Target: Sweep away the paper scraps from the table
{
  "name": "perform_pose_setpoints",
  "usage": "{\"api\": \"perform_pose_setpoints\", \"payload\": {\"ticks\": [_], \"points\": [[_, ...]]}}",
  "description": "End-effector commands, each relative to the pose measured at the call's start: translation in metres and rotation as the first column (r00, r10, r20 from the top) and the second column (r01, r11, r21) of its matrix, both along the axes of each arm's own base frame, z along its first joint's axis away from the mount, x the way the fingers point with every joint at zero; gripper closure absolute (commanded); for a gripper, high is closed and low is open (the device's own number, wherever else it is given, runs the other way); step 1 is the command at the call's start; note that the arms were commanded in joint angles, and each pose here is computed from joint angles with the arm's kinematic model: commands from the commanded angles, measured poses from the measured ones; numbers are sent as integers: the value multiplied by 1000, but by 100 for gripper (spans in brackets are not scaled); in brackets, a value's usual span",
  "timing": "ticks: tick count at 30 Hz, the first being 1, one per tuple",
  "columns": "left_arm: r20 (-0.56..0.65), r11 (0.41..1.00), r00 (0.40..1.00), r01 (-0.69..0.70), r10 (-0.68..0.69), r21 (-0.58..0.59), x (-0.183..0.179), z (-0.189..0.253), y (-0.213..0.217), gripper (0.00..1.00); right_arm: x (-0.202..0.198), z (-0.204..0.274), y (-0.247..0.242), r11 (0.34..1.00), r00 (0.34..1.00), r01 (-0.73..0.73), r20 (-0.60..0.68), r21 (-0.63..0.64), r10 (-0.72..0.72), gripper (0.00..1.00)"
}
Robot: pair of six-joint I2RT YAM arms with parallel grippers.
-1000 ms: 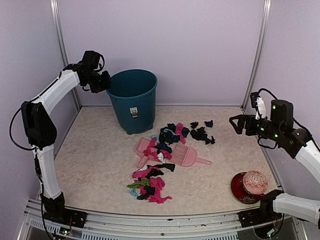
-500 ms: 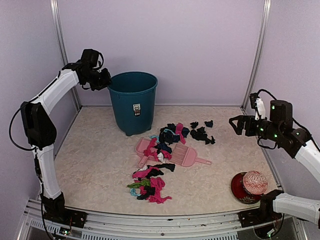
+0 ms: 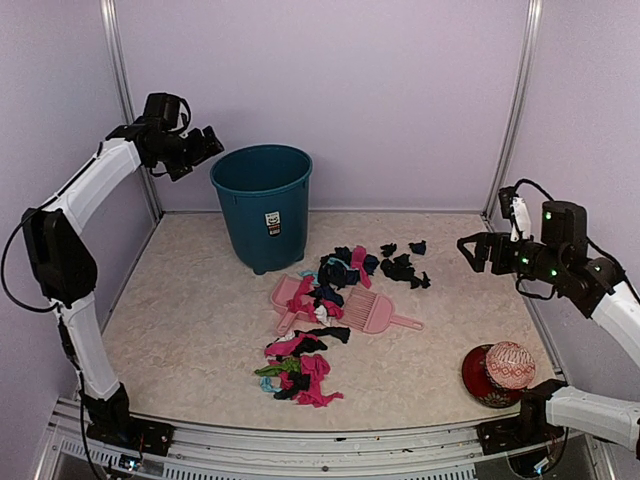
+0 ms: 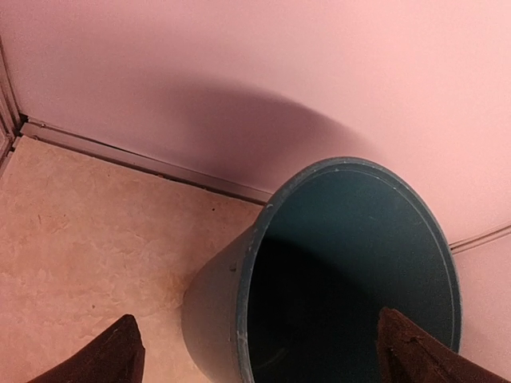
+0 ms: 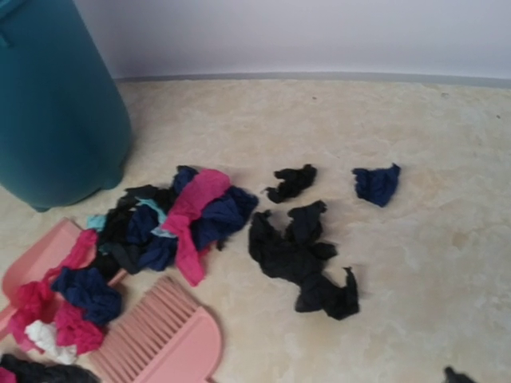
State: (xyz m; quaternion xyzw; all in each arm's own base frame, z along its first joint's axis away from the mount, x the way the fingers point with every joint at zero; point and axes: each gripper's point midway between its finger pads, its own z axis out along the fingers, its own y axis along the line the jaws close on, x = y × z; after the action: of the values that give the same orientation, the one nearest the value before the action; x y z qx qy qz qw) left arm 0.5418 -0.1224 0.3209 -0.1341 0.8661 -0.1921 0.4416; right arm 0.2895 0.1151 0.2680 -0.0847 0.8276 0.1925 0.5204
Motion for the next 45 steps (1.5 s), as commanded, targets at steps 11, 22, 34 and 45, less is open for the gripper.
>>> {"api": "perform_pose_setpoints", "payload": {"ticks": [11,22,34,45], "points": [[154,998,988,7,-16,59,-110,48,25,1,0,-39,29,992,983,-124,-136,29,126,1],[170,983,971,153,-168,100,-189,-1,-15,1,4,-113,54,989,928,-151,-345,-1,141,4],[187,950,967,115,-174,289,-206,-27,-3,1,12,-172,68,979,858,-203,-487,-34,161,6],[207,945,969,65,-138,322,-213,-25,15,1,14,-200,83,964,813,-261,-548,-44,195,7]]}}
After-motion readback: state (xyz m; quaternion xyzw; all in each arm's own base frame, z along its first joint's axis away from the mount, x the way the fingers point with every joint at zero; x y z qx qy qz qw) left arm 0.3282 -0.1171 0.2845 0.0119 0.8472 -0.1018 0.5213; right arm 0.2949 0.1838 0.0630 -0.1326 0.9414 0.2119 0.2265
